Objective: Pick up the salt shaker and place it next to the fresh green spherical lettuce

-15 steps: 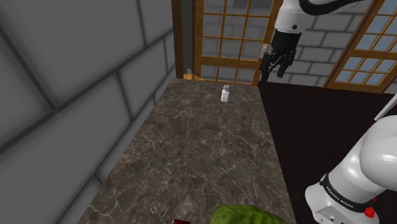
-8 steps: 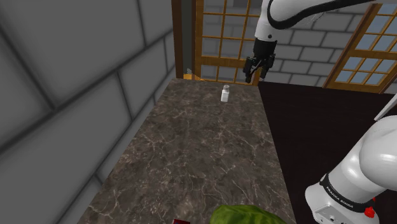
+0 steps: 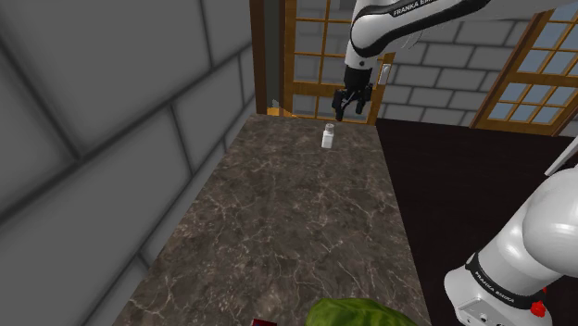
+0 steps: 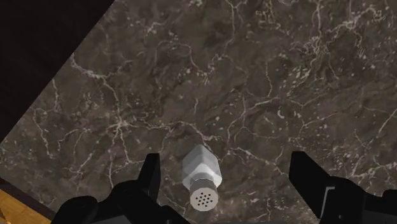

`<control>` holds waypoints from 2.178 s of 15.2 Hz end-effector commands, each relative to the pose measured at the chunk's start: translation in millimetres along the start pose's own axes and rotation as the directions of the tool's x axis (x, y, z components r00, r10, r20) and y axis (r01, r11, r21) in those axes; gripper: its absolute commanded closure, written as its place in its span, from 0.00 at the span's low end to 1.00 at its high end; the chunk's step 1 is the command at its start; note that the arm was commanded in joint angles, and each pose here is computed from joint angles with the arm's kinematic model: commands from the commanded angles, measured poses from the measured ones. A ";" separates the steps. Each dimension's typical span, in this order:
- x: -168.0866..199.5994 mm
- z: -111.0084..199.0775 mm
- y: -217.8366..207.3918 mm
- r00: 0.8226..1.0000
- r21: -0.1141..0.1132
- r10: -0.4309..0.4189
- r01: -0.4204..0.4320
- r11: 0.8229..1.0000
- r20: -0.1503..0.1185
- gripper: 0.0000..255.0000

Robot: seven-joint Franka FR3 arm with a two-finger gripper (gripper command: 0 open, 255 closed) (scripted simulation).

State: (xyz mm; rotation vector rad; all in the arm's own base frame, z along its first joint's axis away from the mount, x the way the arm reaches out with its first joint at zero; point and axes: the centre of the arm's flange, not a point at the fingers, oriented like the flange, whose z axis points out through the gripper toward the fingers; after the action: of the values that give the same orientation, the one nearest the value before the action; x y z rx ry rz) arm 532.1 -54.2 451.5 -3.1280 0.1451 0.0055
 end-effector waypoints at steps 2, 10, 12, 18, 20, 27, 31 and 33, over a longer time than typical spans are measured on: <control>32.3 20.3 2.2 1.000 -0.003 -0.009 0.009 1.000 -0.002 0.00; 74.9 63.2 8.0 1.000 -0.008 -0.019 0.019 1.000 -0.004 0.00; 75.0 73.7 8.1 1.000 -0.008 -0.019 0.019 1.000 -0.004 0.00; 75.0 82.1 8.1 1.000 -0.008 -0.019 0.019 1.000 -0.004 0.00; 75.0 82.1 8.1 1.000 -0.008 -0.019 0.019 1.000 -0.004 0.00; 75.0 82.1 8.2 1.000 -0.008 -0.019 0.019 1.000 -0.004 1.00; 75.0 82.1 8.1 1.000 -0.008 -0.019 0.019 1.000 -0.004 1.00; 74.9 71.5 8.0 1.000 -0.008 -0.019 0.019 1.000 -0.004 1.00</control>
State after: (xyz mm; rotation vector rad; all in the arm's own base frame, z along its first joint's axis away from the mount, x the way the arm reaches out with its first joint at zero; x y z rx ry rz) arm 605.4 -68.3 375.2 -3.1370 0.1154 -0.0006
